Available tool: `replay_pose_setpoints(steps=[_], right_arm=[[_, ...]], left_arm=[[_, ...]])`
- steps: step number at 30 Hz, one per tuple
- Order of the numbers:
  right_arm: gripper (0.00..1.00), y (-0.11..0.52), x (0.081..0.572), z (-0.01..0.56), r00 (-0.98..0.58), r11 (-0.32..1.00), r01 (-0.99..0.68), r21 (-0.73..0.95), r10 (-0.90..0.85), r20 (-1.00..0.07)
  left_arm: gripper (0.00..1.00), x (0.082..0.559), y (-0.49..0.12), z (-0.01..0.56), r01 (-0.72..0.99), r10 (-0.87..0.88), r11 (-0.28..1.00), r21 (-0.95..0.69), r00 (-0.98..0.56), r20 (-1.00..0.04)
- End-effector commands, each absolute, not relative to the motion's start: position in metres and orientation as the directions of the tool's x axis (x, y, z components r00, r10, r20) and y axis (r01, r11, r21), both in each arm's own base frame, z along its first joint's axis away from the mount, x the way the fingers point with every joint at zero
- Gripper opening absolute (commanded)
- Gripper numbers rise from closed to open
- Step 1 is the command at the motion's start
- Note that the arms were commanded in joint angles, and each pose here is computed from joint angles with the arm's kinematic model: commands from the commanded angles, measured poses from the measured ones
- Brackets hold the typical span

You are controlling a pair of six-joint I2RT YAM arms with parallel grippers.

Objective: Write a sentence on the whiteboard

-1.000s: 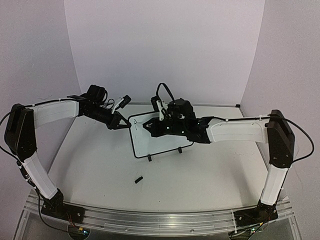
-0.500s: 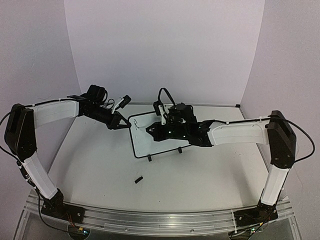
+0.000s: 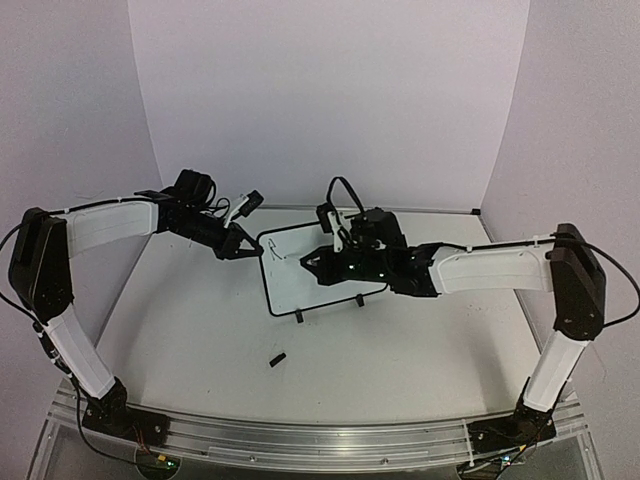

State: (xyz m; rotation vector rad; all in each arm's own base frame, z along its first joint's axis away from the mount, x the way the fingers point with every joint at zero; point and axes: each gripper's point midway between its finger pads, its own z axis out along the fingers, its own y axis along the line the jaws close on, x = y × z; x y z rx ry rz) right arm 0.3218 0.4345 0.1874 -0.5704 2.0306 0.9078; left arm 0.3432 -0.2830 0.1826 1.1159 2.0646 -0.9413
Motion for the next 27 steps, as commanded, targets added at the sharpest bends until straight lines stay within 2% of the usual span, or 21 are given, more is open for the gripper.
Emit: replay_pose_setpoints(steps=[1, 9, 27], right_arm=[[0.0, 0.423, 0.314, 0.242, -0.495, 0.59, -0.694, 0.412, 0.024, -0.869], [0.0, 0.414, 0.326, 0.245, -0.505, 0.591, -0.683, 0.43, 0.043, -0.862], [0.0, 0.438, 0.344, 0.231, -0.532, 0.549, -0.704, 0.451, 0.013, -0.847]], left_arm=[[0.0, 0.331, -0.28, 0.169, 0.862, 0.497, 0.407, -0.302, -0.487, -0.718], [0.0, 0.331, -0.281, 0.168, 0.862, 0.498, 0.405, -0.305, -0.487, -0.717], [0.0, 0.331, -0.282, 0.164, 0.86, 0.507, 0.411, -0.303, -0.492, -0.707]])
